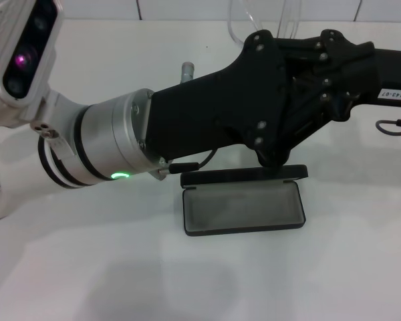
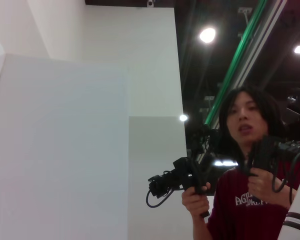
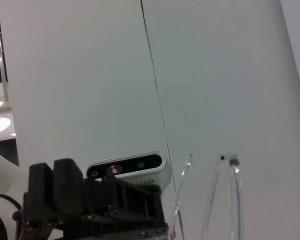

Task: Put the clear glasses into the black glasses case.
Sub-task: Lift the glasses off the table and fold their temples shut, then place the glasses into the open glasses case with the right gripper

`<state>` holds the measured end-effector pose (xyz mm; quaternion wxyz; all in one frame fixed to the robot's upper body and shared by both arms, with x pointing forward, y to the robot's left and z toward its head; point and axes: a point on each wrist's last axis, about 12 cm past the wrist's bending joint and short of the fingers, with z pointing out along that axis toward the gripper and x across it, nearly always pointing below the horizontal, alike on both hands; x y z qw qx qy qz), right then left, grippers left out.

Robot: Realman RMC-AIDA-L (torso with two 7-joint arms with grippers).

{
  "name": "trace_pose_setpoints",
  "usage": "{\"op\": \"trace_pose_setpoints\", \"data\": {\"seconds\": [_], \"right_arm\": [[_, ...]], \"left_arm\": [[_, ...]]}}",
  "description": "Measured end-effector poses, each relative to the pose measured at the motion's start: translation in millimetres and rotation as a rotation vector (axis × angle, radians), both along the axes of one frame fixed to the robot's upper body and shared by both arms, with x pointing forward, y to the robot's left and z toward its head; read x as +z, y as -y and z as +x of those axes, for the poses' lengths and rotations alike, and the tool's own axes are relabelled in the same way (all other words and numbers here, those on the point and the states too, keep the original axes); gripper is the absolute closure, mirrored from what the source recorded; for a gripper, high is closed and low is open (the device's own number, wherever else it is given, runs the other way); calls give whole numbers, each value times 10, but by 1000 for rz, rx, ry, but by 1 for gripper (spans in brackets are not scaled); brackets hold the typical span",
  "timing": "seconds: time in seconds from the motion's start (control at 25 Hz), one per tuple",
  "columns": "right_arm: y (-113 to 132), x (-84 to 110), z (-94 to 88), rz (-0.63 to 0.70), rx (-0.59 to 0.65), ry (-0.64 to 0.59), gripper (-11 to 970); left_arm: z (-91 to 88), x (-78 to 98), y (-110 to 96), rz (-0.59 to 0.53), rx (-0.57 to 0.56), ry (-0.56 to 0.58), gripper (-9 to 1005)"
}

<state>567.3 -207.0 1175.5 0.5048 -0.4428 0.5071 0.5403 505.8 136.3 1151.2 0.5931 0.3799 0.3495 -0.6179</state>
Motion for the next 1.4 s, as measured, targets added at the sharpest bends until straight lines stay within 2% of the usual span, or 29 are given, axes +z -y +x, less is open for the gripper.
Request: {"op": "trace_pose_setpoints", "data": {"seconds": [0.24,0.76,1.4], "right_arm": [[39,-2,0,9,-19,8,824],[18,-3,-3,0,-5,10,822],[86,-19,11,-9,-37,6,819]], "left_arm": [[2,-5,-12,2,5,2,939],[89,-65,-67,31,91,-25,940],[89,-62,-100,29,99,-20,940]]}}
